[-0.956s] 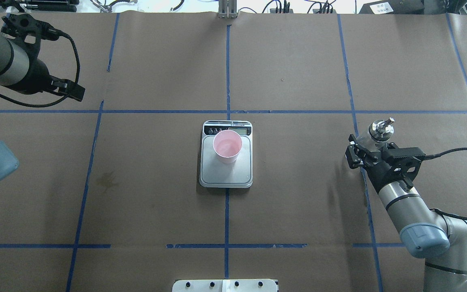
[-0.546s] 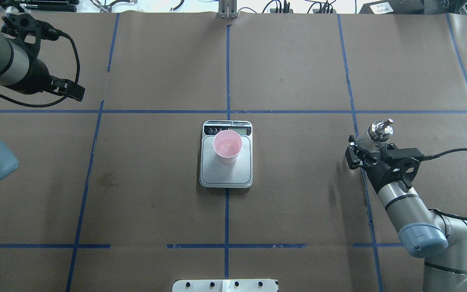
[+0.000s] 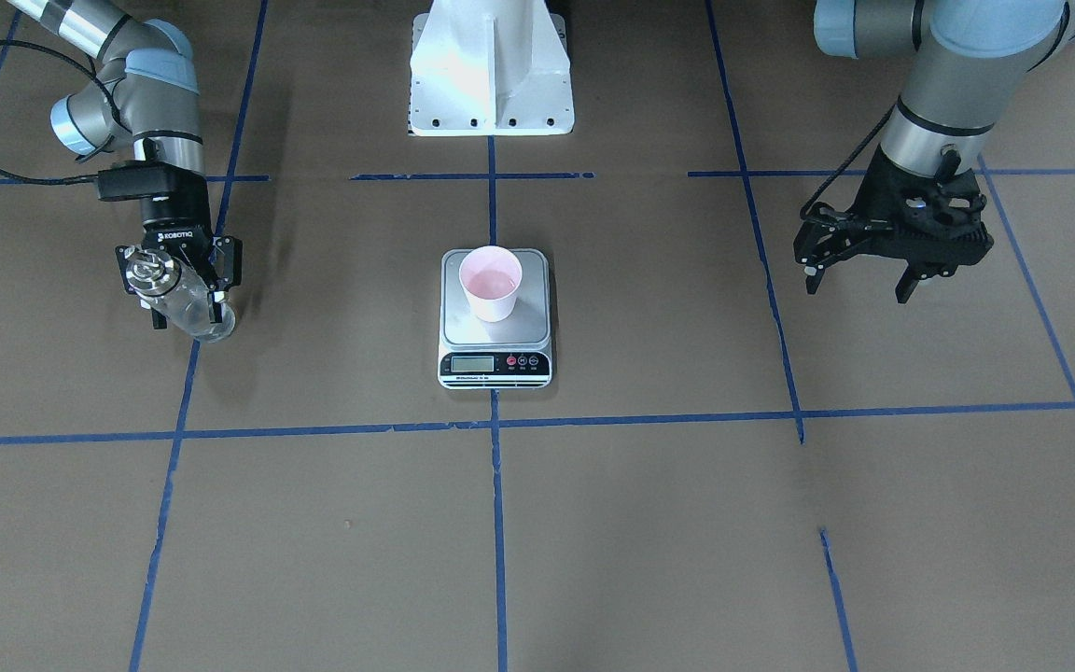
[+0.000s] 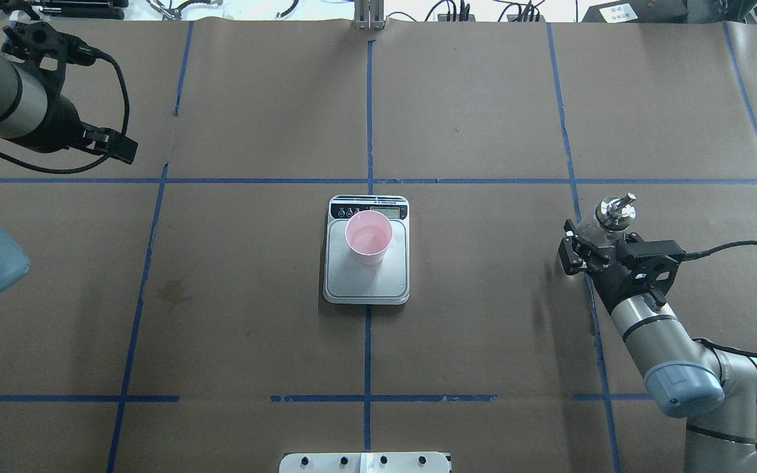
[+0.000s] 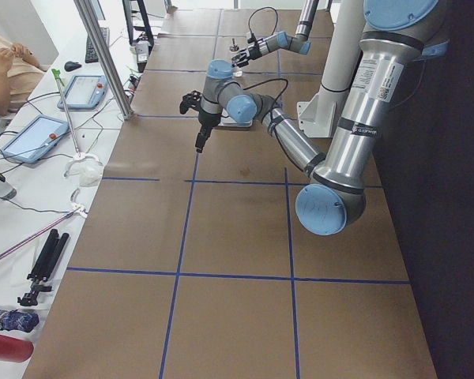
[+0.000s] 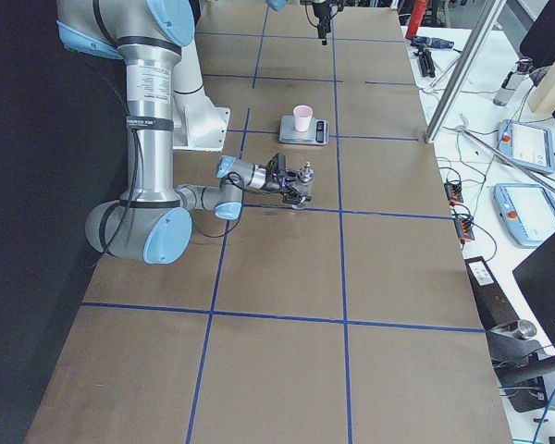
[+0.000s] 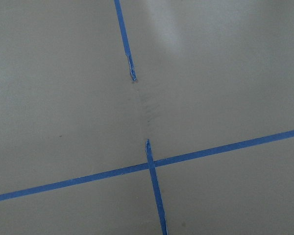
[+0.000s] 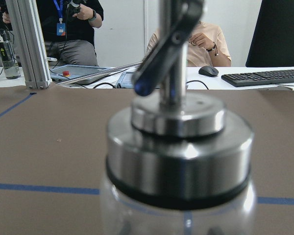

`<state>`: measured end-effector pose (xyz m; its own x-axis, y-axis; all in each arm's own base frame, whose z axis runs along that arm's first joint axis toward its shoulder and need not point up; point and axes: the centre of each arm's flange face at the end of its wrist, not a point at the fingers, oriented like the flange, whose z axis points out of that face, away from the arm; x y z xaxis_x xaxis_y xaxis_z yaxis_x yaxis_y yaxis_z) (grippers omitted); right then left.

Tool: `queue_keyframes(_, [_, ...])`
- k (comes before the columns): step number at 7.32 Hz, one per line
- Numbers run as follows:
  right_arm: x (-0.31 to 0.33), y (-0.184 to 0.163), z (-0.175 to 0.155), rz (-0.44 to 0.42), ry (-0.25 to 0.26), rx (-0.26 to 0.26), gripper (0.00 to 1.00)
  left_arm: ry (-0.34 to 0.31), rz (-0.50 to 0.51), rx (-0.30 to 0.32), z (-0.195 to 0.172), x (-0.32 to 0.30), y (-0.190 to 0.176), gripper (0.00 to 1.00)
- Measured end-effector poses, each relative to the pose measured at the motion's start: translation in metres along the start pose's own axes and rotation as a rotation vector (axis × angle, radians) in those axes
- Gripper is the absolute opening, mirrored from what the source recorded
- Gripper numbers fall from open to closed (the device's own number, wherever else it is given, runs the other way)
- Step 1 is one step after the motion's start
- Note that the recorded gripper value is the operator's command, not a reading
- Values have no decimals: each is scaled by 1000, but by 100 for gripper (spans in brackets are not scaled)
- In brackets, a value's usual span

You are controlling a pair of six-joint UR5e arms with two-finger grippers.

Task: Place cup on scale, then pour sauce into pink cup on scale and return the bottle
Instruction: 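Lower the bottle to its original spot with the right gripper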

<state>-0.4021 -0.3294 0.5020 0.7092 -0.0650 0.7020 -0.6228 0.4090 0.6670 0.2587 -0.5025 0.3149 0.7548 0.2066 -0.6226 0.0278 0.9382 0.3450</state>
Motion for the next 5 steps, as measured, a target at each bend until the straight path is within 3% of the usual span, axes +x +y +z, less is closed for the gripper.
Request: queue_keyframes(5, [-2,11,6,-9,6,-1,100,0,1,1,0,0,0,99])
